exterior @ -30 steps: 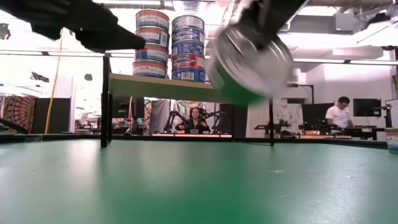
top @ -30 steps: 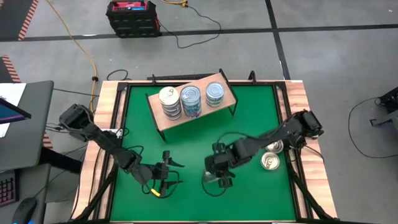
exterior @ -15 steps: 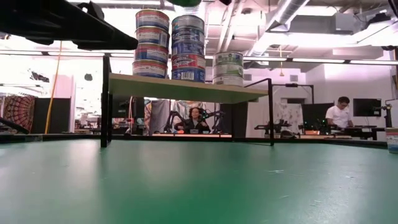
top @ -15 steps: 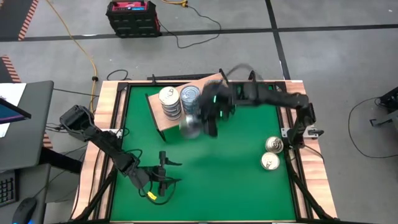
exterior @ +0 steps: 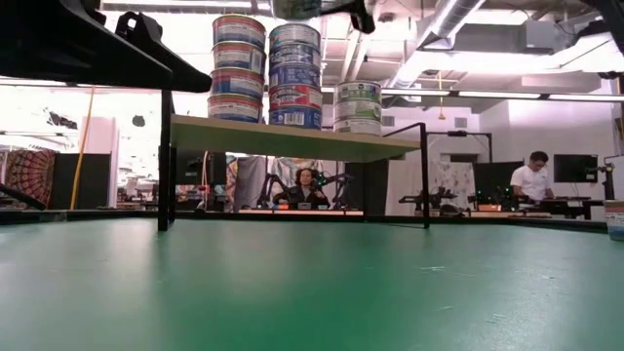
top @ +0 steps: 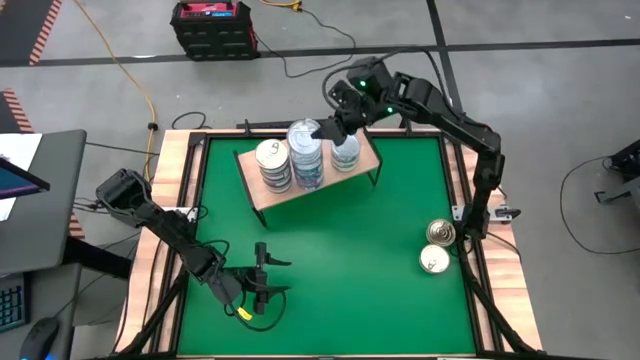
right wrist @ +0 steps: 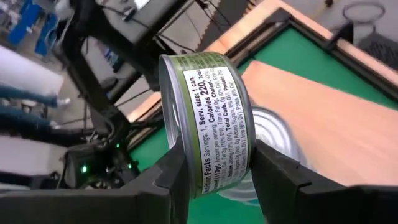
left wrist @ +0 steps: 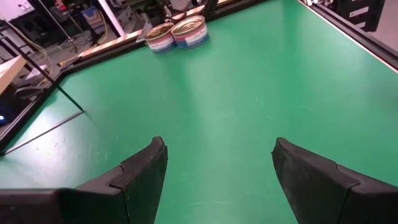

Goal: Stack canned seafood by type on shelf
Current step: Stack the green tuna can on top of the yellow blue tuna can on the shelf

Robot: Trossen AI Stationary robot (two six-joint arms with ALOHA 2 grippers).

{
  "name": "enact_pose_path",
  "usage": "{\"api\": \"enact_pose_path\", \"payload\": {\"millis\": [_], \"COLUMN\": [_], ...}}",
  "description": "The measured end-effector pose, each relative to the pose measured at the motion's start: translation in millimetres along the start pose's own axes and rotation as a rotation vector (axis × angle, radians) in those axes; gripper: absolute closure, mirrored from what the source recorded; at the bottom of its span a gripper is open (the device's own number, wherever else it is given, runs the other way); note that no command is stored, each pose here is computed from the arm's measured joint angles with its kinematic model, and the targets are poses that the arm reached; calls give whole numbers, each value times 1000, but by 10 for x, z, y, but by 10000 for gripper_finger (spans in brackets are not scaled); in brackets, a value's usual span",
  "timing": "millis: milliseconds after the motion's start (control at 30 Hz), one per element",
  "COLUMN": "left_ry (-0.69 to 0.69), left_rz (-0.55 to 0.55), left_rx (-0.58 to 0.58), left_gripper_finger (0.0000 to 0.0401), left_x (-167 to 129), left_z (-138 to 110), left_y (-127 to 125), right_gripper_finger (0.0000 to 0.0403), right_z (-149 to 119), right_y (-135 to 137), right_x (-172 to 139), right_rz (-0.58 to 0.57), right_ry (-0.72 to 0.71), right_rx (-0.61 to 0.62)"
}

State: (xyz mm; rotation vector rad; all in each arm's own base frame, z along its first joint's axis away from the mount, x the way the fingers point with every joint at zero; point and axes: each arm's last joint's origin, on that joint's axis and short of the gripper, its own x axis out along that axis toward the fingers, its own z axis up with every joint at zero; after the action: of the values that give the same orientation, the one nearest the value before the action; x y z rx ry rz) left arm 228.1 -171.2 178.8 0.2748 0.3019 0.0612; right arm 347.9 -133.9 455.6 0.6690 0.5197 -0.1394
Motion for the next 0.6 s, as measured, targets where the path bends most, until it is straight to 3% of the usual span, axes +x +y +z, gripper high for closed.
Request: {"api": "enact_pose_path", "payload": {"millis": [600], "left_ry": [14], "left_rz": [-5], "left_rx": [-5], "left_gripper_finger": [124], "left_x": [3], "left_z": [-16], "left_y": [2], "right_gripper_finger": [228], "right_z": [-55], "right_y": [-141], "right_x": [127], "right_rz": [65], "right_ry": [147], "right_rx": [158]}}
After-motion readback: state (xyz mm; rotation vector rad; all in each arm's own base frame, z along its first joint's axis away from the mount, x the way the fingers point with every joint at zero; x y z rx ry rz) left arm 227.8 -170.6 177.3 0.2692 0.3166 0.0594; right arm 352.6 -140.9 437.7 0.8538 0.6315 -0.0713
